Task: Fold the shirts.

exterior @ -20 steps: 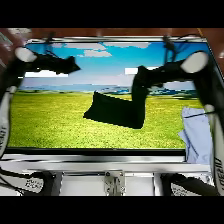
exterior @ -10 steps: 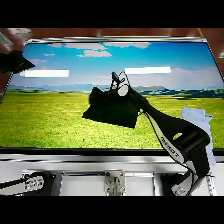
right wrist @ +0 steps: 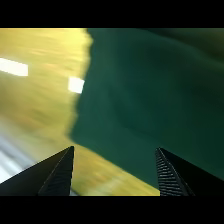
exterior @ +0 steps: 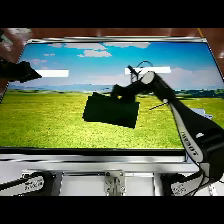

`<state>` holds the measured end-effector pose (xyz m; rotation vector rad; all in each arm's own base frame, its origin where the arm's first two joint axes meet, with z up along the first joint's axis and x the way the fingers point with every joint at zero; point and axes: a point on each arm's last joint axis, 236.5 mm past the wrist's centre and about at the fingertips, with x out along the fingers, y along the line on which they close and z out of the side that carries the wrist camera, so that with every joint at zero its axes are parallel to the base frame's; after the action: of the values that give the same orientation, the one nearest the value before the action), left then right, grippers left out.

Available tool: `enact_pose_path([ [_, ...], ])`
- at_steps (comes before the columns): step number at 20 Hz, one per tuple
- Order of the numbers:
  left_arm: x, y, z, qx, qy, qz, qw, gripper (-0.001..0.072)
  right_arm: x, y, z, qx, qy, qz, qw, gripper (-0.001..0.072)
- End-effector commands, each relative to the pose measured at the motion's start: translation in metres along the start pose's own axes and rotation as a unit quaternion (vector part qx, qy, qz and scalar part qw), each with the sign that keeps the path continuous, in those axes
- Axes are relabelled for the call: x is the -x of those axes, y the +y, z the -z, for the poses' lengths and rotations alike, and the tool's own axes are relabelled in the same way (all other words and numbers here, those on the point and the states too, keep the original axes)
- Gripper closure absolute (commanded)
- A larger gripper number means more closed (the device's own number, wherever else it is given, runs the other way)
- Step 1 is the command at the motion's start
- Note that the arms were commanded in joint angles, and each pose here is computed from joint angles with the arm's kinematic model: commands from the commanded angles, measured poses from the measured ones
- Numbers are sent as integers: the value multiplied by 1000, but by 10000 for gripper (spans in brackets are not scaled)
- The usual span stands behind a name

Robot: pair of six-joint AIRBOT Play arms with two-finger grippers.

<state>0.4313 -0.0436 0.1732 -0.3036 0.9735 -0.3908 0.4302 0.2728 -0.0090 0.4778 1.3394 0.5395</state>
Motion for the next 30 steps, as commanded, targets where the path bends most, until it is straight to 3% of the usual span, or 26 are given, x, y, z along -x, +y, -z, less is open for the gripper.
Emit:
enact_pose_path([
  [1,-3,1,5,-2,6,0,1000,675,83,-137,42,-39,100,199,974,92],
  [3,-2,1,5,-2,6,1,1000,675,72,-154,69,-71,135,171,973,77],
  [4,-1,0,4,-1,5,1,1000,676,58,-153,77,-77,138,139,978,20],
  [13,8,-10,4,2,-3,2,1000,675,-22,-121,53,-168,54,-42,983,38],
  [14,7,-12,4,0,-2,4,1000,675,-23,-121,41,-167,31,-48,984,234],
  [15,6,-14,5,-2,-1,5,1000,675,-21,-119,30,-165,7,-55,985,549],
  [16,5,-17,5,-5,0,7,1000,675,-18,-113,22,-151,-6,-66,986,635],
  [19,2,-24,6,-12,2,11,1000,675,25,-92,-6,-44,-52,-85,994,642],
  [22,0,-30,7,-18,4,15,1000,675,125,-88,-42,0,-134,-64,989,642],
  [25,-3,-34,7,-23,6,18,1000,675,236,-132,-46,-51,-204,32,977,642],
  [30,-4,-34,5,-24,2,18,1000,675,358,-211,15,-156,-252,159,942,642],
])
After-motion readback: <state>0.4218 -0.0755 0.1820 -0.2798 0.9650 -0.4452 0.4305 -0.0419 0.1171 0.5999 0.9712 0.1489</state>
